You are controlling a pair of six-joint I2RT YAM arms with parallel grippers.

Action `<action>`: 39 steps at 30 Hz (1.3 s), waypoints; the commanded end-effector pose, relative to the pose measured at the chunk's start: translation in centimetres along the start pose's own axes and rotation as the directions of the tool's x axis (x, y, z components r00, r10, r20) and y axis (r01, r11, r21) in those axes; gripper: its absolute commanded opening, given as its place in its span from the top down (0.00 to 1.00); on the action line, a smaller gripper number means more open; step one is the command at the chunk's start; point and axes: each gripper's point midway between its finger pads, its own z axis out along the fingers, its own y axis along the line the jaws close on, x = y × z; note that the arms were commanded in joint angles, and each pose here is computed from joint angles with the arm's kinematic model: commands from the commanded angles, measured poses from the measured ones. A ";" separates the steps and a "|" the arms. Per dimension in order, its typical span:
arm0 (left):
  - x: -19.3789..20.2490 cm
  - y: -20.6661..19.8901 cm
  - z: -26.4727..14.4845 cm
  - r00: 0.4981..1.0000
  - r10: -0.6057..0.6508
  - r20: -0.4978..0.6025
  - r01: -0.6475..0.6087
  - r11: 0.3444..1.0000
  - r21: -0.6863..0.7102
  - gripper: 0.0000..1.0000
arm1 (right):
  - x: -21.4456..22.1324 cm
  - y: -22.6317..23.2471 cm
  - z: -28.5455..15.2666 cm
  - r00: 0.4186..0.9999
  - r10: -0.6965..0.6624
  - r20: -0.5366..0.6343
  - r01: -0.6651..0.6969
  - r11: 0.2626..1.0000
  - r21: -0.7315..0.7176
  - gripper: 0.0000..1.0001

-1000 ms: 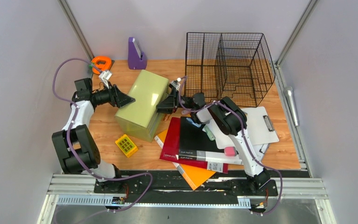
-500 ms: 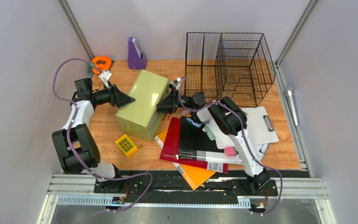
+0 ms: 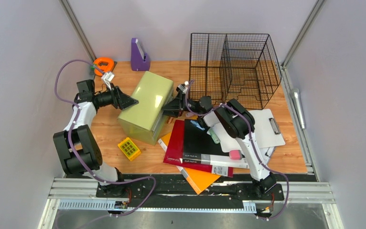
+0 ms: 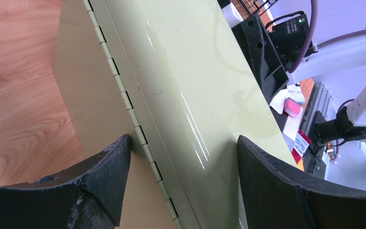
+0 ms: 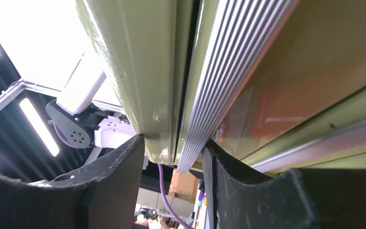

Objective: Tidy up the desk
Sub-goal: Open the drawer in the storage box.

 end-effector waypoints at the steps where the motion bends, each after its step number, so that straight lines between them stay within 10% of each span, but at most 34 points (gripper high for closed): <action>1: 10.0 -0.4 1.4 0.911 -0.348 -0.221 0.342 0.937 -0.064 0.83 | -2.5 6.5 -0.5 0.964 -0.217 0.155 0.239 0.960 -0.145 1.00; 39: 7.2 3.1 -0.9 0.938 -0.320 -0.130 0.277 0.922 -0.269 1.00 | 1.0 8.0 -5.0 0.896 -0.444 0.015 0.441 0.893 0.085 1.00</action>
